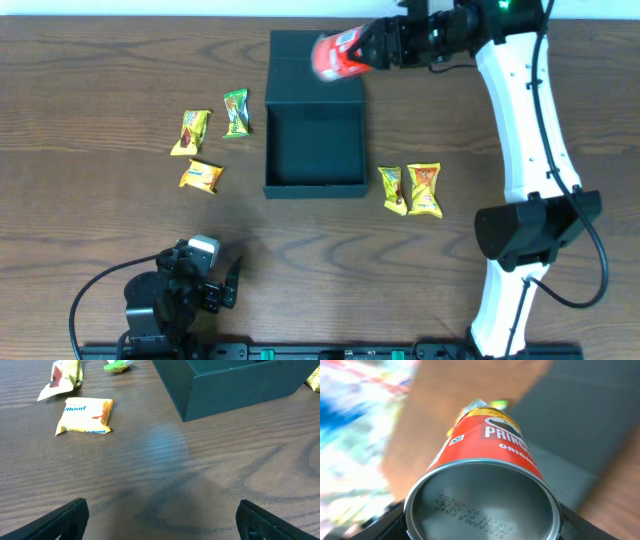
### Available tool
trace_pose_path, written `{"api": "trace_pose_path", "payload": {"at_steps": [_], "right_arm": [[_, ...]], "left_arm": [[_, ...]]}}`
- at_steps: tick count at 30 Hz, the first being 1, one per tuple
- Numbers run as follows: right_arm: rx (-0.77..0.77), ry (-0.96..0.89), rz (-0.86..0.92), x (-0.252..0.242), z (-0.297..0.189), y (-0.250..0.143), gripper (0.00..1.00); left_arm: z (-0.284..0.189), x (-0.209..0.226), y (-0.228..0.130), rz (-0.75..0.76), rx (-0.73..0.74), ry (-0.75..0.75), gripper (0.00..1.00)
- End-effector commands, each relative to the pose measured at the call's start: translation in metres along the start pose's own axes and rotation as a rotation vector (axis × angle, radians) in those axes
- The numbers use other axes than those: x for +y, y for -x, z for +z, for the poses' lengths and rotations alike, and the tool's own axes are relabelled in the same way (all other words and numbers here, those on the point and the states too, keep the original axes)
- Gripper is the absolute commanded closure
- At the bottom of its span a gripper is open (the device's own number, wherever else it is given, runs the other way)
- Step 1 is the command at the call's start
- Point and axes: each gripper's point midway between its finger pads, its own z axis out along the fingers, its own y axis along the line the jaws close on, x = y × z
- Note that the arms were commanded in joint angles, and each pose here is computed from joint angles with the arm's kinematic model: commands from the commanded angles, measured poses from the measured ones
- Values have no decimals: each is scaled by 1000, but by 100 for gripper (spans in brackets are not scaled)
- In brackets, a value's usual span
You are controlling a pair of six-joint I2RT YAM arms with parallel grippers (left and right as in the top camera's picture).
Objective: Pack container
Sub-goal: 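Lift the red can and lower it into the black box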
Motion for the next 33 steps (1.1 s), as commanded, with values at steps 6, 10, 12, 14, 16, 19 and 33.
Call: {"api": "trace_pose_path", "payload": {"at_steps": [6,10,12,14,16,19,33], "right_arm": [[100,263,-98,44,8,-33,78],[160,337,-71,43,38,-53,83],[174,383,-47,40,51,-61,86],[184,449,-7,34,63,-72,85],[191,500,32,30,70,-81,84],[218,516,91,19,79,-97,83],[301,348,292,-27,126,-135,79]], "left_arm": [[1,-1,-2,-3,1,-7,5],[1,-1,-2,-3,1,-7,5],[1,-1,-2,-3,1,-7,5],[1,-1,-2,-3,1,-7,5],[1,-1,-2,-3,1,-7,5],[1,-1,-2,-3,1,-7,5],[1,-1,-2,-3,1,-7,5]]}}
